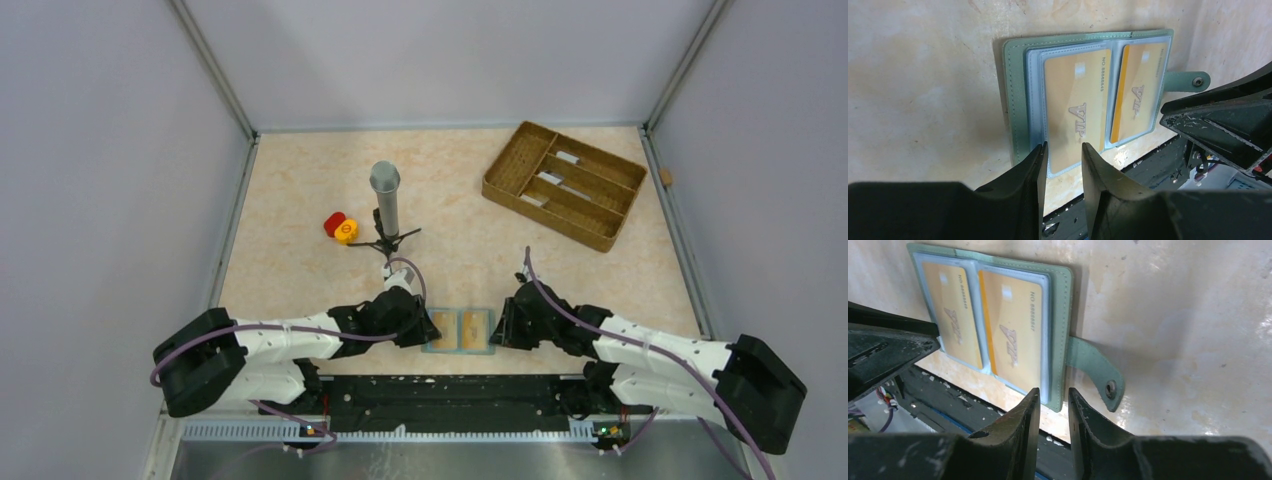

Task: Put the credit cards into the card holder
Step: Turn over the card slot in the card holder.

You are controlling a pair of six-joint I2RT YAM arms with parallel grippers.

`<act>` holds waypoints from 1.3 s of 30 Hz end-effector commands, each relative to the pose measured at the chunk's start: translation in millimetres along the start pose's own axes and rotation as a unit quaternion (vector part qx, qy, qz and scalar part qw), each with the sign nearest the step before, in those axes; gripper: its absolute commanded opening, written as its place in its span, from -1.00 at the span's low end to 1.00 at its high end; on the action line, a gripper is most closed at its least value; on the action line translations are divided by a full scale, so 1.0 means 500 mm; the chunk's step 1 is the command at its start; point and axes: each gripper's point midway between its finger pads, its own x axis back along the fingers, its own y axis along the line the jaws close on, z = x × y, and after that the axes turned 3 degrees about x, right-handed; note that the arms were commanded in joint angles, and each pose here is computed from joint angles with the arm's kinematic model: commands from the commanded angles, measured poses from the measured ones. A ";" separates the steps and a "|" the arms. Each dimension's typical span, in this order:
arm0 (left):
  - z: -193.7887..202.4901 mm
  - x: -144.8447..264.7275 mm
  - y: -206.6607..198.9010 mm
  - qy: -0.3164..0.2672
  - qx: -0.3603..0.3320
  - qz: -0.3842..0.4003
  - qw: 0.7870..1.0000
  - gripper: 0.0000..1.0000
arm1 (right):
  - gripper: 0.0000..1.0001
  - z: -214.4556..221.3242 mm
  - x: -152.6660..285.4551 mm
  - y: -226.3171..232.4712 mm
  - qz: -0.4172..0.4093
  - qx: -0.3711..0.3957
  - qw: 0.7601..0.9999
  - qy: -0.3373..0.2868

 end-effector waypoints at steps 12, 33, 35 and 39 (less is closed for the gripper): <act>-0.001 0.002 0.016 0.000 0.009 -0.020 1.000 -0.26 | -0.57 0.011 -0.024 0.004 -0.002 -0.012 1.000 0.013; -0.019 0.007 -0.068 -0.040 0.021 0.134 0.990 -0.27 | -0.63 0.030 -0.038 -0.015 0.008 -0.019 0.999 0.026; -0.018 0.009 -0.077 -0.036 0.018 0.145 0.989 -0.27 | -0.63 0.030 -0.039 -0.015 0.008 -0.020 0.999 0.025; -0.017 0.016 -0.089 -0.035 0.017 0.160 0.986 -0.29 | -0.64 0.030 -0.039 -0.017 0.010 -0.020 0.999 0.025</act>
